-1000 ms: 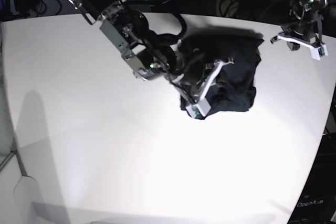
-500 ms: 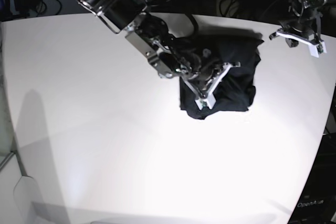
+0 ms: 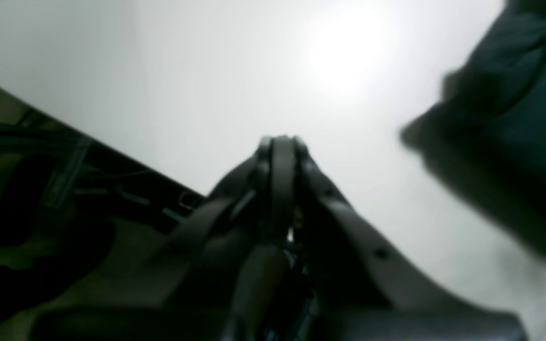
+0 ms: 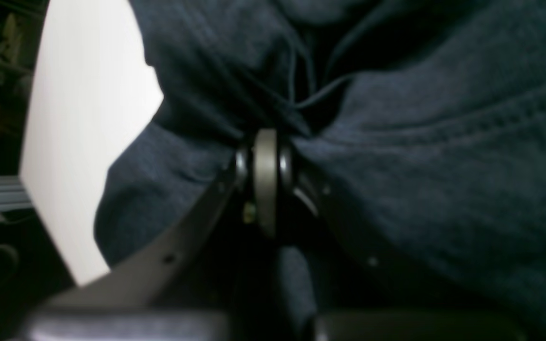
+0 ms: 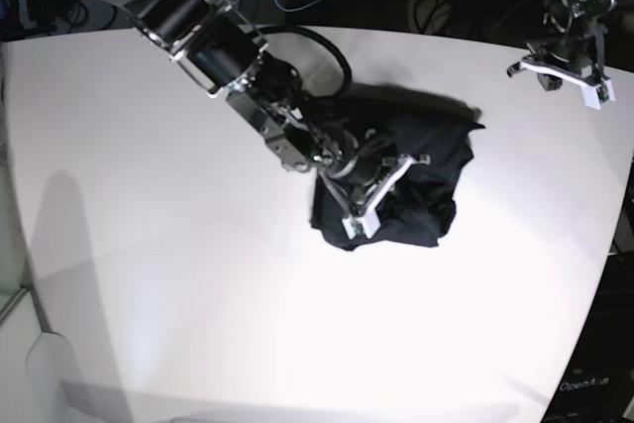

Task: Fold the T-shirt properly
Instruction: 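Drag the bundle with the right gripper toward the table center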

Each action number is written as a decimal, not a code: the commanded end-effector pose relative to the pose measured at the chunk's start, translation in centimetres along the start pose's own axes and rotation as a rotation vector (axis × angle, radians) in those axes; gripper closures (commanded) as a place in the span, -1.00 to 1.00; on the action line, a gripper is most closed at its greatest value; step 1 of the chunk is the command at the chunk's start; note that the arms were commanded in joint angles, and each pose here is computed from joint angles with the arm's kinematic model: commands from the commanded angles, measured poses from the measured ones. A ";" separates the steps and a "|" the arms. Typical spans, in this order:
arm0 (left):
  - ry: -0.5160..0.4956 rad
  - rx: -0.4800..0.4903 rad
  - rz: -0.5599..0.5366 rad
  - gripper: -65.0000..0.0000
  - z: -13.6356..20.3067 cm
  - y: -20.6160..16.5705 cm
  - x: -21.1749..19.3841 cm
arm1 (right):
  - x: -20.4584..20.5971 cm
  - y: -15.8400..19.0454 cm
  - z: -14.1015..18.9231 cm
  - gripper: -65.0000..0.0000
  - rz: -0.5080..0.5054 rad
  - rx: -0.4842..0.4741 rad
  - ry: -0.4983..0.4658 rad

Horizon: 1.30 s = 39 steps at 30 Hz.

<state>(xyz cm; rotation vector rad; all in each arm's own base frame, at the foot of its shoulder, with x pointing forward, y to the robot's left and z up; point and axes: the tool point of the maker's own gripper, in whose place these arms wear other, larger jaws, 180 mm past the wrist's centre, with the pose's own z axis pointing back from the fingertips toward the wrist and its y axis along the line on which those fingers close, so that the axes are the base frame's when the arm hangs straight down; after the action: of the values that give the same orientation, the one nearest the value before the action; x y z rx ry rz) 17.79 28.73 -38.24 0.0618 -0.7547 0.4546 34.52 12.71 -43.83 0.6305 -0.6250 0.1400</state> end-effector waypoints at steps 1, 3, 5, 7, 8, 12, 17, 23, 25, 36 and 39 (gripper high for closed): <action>-0.045 -0.007 -0.006 1.00 0.1 -0.2 1.3 | -0.4 -3.9 0.3 1.00 0.019 -0.136 0.050; -0.048 -0.006 -0.006 1.00 0.1 -0.1 1.4 | 0.1 -5.6 0.4 1.00 0.026 -0.172 0.056; -0.048 -0.006 -0.006 1.00 0.1 -0.1 1.4 | 0.6 -7.3 0.6 1.00 0.033 -0.209 0.057; -0.046 -0.005 -0.006 1.00 0.1 -0.1 1.4 | 1.1 -8.1 0.8 1.00 0.039 -0.224 0.054; -0.045 -0.004 -0.006 1.00 0.2 -0.1 1.3 | 1.3 -9.1 1.1 1.00 0.043 -0.242 0.053; -0.047 -0.007 -0.006 1.00 0.1 -0.2 1.4 | 3.0 -11.7 2.2 1.00 0.064 -0.288 0.012; -0.050 -0.008 -0.006 1.00 0.1 -0.2 1.5 | 5.1 -14.8 3.8 1.00 0.089 -0.346 -0.014; -0.050 -0.008 -0.006 1.00 0.1 -0.2 1.5 | 8.2 -17.7 5.6 1.00 0.115 -0.408 -0.053; -0.050 -0.008 -0.006 1.00 0.1 -0.2 1.5 | 9.0 -18.4 6.1 1.00 0.123 -0.421 -0.063; -0.046 -0.002 -0.005 1.00 0.2 0.0 1.3 | 10.9 -9.1 7.6 1.00 0.188 -0.198 -0.123; -0.046 -0.003 -0.006 1.00 0.2 0.0 1.3 | 10.8 -6.9 8.7 1.00 0.166 -0.140 -0.122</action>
<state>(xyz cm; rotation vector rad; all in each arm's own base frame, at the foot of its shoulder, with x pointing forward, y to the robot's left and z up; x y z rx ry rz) 18.03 28.77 -38.14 0.0621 -0.7606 0.4567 39.44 1.34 -37.46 0.4455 -0.7330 0.2107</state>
